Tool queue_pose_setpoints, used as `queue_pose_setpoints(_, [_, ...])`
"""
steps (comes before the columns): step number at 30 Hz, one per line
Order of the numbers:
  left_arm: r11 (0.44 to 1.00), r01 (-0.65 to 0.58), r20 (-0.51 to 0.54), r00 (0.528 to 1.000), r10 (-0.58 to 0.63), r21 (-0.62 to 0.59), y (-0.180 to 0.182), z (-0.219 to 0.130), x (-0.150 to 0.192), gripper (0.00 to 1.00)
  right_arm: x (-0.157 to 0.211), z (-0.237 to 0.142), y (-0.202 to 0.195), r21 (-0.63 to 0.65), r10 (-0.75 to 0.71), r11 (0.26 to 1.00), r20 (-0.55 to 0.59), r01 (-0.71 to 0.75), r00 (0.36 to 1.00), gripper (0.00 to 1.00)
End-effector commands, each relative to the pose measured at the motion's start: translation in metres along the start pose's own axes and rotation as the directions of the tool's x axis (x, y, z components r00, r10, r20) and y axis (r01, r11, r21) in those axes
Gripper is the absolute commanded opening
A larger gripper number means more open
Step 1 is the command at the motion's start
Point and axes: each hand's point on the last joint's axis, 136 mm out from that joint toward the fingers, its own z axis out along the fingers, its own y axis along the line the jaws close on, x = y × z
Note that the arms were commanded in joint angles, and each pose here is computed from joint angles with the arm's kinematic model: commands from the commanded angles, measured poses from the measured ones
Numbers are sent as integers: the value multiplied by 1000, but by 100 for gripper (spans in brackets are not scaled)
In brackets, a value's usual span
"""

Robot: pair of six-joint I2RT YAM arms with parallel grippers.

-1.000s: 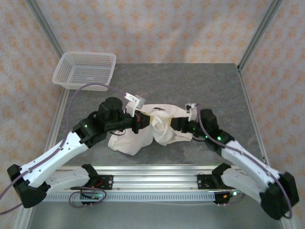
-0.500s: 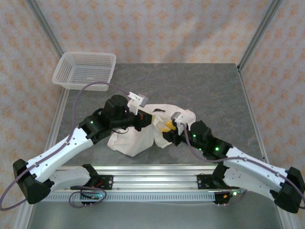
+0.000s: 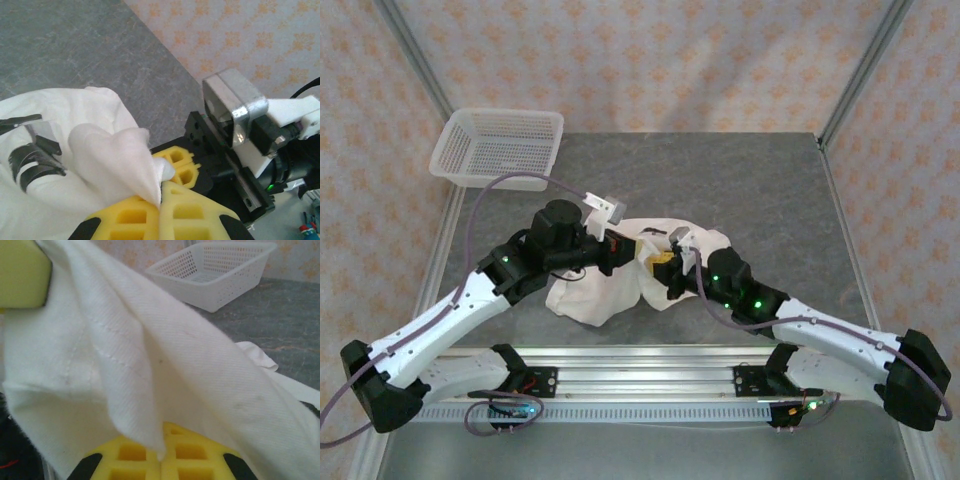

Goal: Fold the inside-out t-shirt

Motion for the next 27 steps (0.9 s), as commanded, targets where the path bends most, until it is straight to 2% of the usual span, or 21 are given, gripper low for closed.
queue_pose_setpoints(1, [989,-16,9,1000,18,-144,28,-16,-1,0,-35,-17,22,-79,27,997,63,-22,998,0])
queue_pose_setpoints(3, [944,13,-1,1000,-14,-329,73,-20,3,0,-41,-32,37,-146,59,988,42,-52,997,0])
queue_pose_setpoints(5, [908,50,-34,997,-71,-416,107,-15,9,0,-49,-48,58,-247,103,964,19,-95,995,0])
queue_pose_setpoints(8, [917,77,-51,993,-106,-391,123,9,9,1,-61,-63,84,-374,181,910,-35,-181,983,0])
queue_pose_setpoints(9, [926,85,-47,993,-110,-368,121,17,6,8,-65,-64,89,-395,206,894,-56,-211,977,0])
queue_pose_setpoints(12, [937,99,-15,994,-110,-335,119,26,-3,13,-71,-58,83,-363,258,891,-86,-272,962,0])
queue_pose_setpoints(13, [933,97,-3,994,-105,-347,120,23,-6,19,-72,-55,77,-341,278,894,-89,-292,956,0])
queue_pose_setpoints(15, [923,85,9,996,-88,-376,121,12,-8,40,-74,-49,63,-296,321,895,-93,-334,942,0])
queue_pose_setpoints(18, [923,63,42,998,-51,-381,111,-13,-8,56,-72,-42,46,-258,372,885,-110,-388,922,0])
queue_pose_setpoints(19, [934,47,55,998,-29,-355,101,-21,-8,58,-70,-39,42,-245,379,884,-122,-398,917,0])
queue_pose_setpoints(24, [968,-168,53,982,181,-186,35,-32,15,61,-64,-30,37,-230,383,881,-165,-413,909,0])
queue_pose_setpoints(27, [969,-206,26,977,212,-138,17,-22,27,61,-63,-27,34,-220,388,881,-171,-419,906,0])
